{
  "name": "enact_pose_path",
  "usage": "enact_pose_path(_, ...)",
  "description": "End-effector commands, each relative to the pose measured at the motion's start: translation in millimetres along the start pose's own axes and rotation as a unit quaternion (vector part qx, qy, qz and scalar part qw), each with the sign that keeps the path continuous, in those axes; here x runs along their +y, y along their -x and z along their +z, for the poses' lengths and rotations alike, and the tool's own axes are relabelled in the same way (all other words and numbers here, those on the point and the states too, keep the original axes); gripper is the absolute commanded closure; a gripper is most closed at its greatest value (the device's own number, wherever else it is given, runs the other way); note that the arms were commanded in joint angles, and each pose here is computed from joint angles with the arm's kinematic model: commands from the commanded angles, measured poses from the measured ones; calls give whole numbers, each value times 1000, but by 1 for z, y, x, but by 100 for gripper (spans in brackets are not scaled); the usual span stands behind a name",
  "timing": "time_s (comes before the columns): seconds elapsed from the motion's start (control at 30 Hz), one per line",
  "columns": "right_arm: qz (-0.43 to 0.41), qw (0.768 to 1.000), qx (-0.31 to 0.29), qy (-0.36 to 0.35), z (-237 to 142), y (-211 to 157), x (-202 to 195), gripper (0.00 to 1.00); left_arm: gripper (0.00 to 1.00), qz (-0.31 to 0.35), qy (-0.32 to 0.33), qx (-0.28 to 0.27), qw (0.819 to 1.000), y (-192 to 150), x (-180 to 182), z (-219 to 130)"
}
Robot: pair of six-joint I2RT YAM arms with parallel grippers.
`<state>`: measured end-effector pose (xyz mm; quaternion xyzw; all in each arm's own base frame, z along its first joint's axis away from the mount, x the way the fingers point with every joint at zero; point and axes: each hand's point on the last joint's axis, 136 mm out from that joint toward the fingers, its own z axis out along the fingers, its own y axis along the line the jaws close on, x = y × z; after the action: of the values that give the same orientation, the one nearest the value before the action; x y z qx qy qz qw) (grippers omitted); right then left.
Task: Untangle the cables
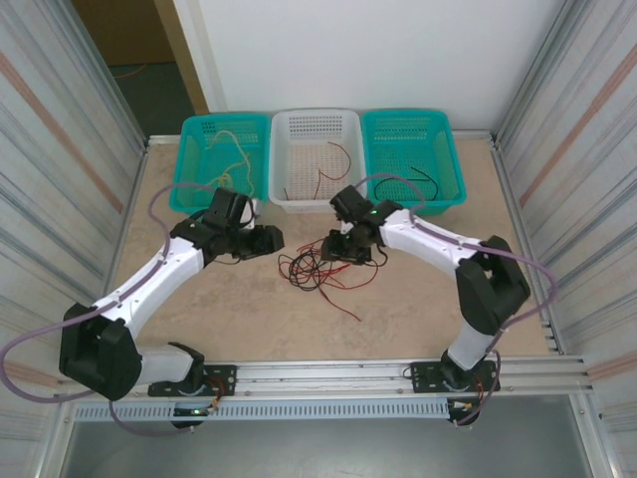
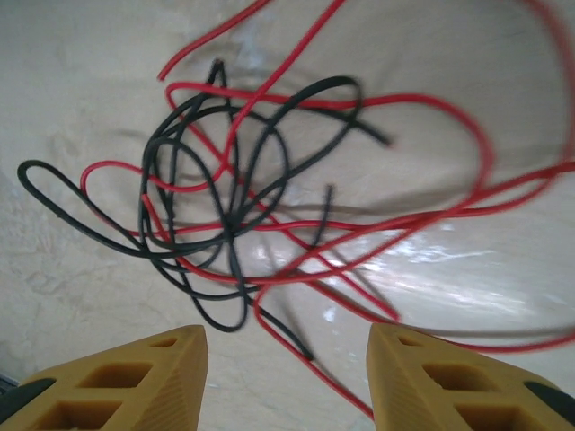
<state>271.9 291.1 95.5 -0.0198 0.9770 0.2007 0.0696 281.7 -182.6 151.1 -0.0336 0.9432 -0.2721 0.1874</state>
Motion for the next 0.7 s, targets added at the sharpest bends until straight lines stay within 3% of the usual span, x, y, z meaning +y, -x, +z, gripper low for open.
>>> enact_pose_path(0.0,-42,998,2,40,3,2,48,55,51,-75,0,1,997,-4,18,-7)
enact_pose_path(0.23,-113,992,63,12,35,-8,66,56,49,-154,-27,-29,987,-1,41,-20)
enact_pose_path(0.43,-146,985,90,-22,58,-7,70,63,49,-154,-36,-32,987,-1,38,-24)
enact_pose_path(0.5,-148,985,84,-34,59,-3,68,70,49,-151,-36,-36,987,0,38,-26)
enact_pose_path(0.67,-164,985,44,-23,34,9,79,100,49,-139,-53,-43,988,3,31,-29)
